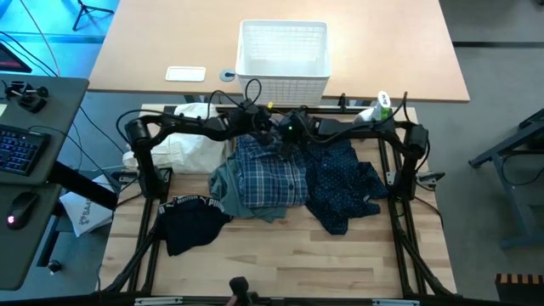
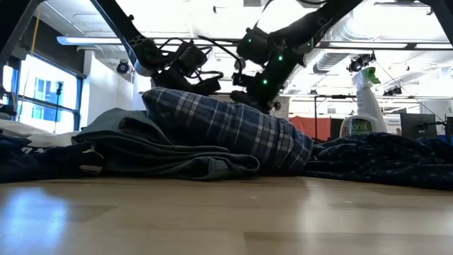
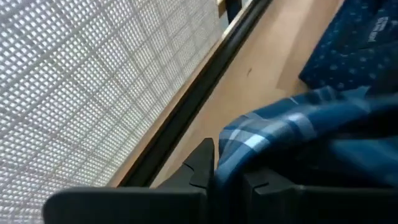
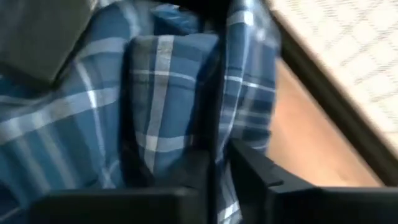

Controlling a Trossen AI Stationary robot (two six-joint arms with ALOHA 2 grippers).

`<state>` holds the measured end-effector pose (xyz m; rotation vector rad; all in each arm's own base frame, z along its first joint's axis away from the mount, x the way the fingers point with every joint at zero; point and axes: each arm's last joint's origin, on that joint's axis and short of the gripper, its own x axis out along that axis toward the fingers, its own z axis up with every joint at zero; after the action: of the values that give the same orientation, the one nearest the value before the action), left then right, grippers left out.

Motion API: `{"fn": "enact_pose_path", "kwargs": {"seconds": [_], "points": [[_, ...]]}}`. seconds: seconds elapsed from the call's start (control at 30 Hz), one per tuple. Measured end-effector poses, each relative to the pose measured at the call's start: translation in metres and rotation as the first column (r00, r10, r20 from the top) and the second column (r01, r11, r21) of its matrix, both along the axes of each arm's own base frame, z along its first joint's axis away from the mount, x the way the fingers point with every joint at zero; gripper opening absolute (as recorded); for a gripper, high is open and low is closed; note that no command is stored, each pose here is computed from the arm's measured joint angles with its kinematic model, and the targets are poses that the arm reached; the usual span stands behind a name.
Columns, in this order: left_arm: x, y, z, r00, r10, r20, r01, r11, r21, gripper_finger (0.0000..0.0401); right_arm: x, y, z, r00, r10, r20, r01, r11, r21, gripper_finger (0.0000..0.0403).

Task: Fold Laundry from Bin
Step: Fold the checkered blue polo

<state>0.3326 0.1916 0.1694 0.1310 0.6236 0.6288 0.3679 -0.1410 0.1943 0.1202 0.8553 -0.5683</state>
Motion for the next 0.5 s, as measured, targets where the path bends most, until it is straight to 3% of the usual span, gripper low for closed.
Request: {"fn": "enact_pose_path", "kwargs": {"seconds": [0.13,0.27,0.37,0.5], "points": [[-0.004,-0.002,0.005,0.998,-0.055,-0.017,0.054,0.998,-0.037,0.0017,-0.006,-0.006,0.004,0.997,0.064,0.03,-0.067,0.992,0.111,0.0131],[-0.007,-0.006,0.004,0.989,-0.13,-0.067,0.126,0.99,-0.069,0.0017,-0.023,-0.015,0.022,0.984,0.13,0.12,-0.159,0.947,0.278,0.0185],[-0.008,-0.009,0.002,0.979,-0.182,-0.093,0.172,0.979,-0.108,0.0017,-0.034,-0.029,0.029,0.983,0.074,0.169,-0.132,0.922,0.365,0.0206],[-0.01,-0.011,-0.002,0.97,-0.218,-0.11,0.201,0.968,-0.15,0.0017,-0.042,-0.05,0.029,0.981,-0.017,0.196,-0.061,0.92,0.386,0.0217]]}}
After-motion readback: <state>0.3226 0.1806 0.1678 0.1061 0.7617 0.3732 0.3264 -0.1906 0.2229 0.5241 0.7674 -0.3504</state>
